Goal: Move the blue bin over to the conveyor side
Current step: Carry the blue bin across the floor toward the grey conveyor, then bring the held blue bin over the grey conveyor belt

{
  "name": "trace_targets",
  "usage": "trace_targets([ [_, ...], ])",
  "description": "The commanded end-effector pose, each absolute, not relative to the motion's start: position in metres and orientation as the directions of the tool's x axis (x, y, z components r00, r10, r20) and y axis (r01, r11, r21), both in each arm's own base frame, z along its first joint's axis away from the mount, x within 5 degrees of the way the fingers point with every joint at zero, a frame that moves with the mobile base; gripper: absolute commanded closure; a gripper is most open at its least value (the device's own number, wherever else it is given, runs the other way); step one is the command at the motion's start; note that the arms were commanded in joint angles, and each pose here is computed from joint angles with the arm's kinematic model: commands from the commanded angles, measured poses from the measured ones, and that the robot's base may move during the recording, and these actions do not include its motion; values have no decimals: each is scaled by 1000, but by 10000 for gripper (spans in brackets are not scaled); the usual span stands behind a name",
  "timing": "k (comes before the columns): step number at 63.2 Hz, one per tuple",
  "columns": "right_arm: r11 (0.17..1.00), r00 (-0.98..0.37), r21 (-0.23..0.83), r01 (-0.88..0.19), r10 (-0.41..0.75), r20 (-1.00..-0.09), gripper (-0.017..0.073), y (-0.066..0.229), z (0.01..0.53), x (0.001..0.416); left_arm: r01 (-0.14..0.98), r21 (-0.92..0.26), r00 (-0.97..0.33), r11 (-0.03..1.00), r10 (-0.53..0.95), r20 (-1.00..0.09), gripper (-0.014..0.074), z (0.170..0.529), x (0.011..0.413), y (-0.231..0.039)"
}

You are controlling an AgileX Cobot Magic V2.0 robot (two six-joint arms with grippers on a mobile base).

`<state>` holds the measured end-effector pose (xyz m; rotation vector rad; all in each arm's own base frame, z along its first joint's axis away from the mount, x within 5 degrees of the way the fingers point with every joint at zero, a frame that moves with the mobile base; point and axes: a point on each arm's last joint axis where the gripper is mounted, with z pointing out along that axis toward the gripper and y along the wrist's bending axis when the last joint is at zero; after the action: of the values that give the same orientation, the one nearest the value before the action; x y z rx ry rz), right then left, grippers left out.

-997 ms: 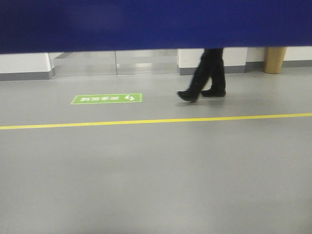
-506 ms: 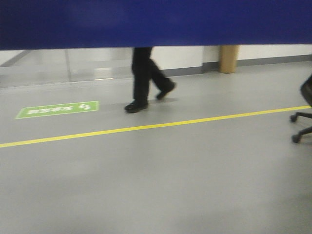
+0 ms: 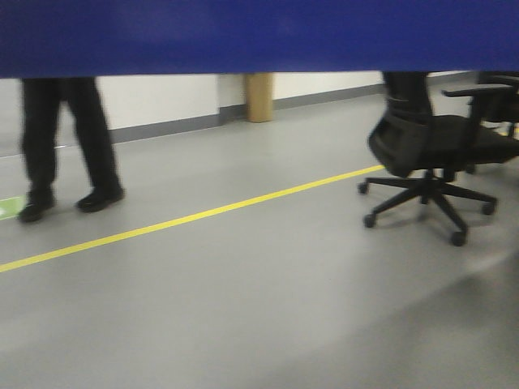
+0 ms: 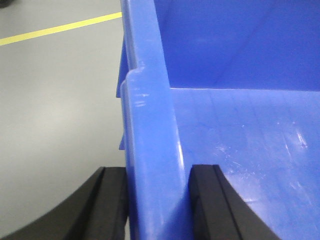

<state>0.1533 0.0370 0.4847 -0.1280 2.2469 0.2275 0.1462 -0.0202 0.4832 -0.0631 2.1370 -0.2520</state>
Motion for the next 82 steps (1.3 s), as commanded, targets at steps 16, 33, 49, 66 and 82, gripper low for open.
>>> trace_targets([
  [16, 987, -523, 65, -148, -22, -852, 637, 30, 498, 150, 64, -176, -422, 982, -133, -897, 612, 499, 143, -17],
  [33, 987, -523, 65, -148, -22, -852, 637, 30, 498, 150, 64, -176, -422, 982, -133, -897, 612, 499, 143, -17],
  [49, 987, -523, 65, -148, -22, -852, 637, 30, 498, 150, 64, -176, -422, 982, -133, -897, 612, 499, 143, -17],
  [66, 987, -523, 65, -148, -22, -852, 637, 30, 498, 150, 64, -176, -422, 982, -133, -897, 612, 499, 143, -17],
  [82, 987, -523, 65, -148, -22, -852, 637, 30, 498, 150, 64, -176, -422, 982, -133, -897, 612, 499, 143, -17],
])
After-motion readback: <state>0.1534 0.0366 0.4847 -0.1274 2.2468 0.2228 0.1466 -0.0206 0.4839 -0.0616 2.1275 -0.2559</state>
